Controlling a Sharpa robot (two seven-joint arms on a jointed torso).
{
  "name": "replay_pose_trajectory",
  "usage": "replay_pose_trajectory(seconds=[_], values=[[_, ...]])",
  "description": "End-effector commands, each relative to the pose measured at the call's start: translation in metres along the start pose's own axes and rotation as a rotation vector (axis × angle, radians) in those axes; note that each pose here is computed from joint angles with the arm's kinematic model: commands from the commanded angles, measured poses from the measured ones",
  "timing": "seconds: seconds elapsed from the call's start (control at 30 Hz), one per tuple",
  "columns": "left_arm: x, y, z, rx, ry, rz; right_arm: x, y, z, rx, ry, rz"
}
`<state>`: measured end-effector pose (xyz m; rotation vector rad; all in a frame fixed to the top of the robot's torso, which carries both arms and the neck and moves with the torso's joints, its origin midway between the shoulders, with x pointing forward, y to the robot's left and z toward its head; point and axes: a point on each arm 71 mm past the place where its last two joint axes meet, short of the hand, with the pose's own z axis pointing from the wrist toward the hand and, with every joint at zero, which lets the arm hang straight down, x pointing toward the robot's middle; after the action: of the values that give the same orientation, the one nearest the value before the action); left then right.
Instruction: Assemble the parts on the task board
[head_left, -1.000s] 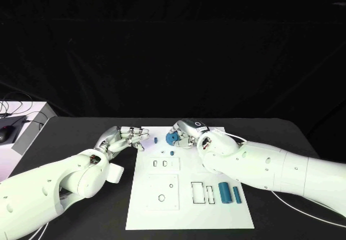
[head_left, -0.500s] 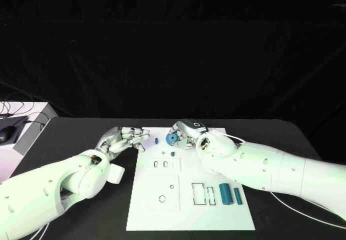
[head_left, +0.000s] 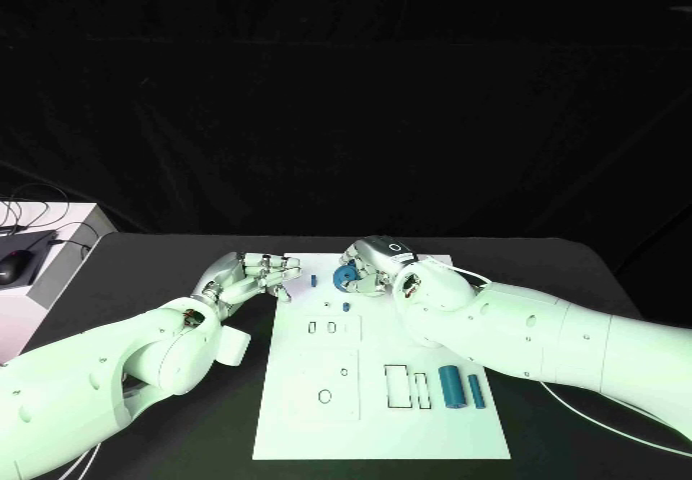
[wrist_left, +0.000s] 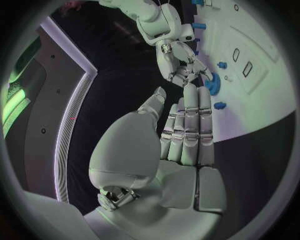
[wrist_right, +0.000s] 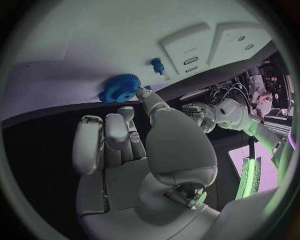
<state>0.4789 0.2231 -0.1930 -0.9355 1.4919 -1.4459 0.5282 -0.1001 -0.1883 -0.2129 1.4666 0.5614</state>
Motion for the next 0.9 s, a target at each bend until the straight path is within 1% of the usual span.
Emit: replay_pose_trajectory(seconds=[0.03, 0.3, 0.6, 0.9], values=[[0.0019, -0.0010, 0.0005, 0.010, 0.016, -0.004, -0.001, -0.001, -0.001, -0.004, -0.012, 0.013], [0.0017, -0.0008, 0.0006, 0.009, 0.016, -0.004, -0.002, -0.004, -0.004, -0.004, -0.011, 0.027], [0.0008, -0.0007, 0.0003, 0.009, 0.013, -0.003, 0.001, -0.015, -0.012, 0.019, 0.049, 0.052], [0.0006, -0.0003, 0.0008, 0.009, 0.012, -0.003, 0.004, -0.021, -0.015, 0.036, 0.074, 0.084]])
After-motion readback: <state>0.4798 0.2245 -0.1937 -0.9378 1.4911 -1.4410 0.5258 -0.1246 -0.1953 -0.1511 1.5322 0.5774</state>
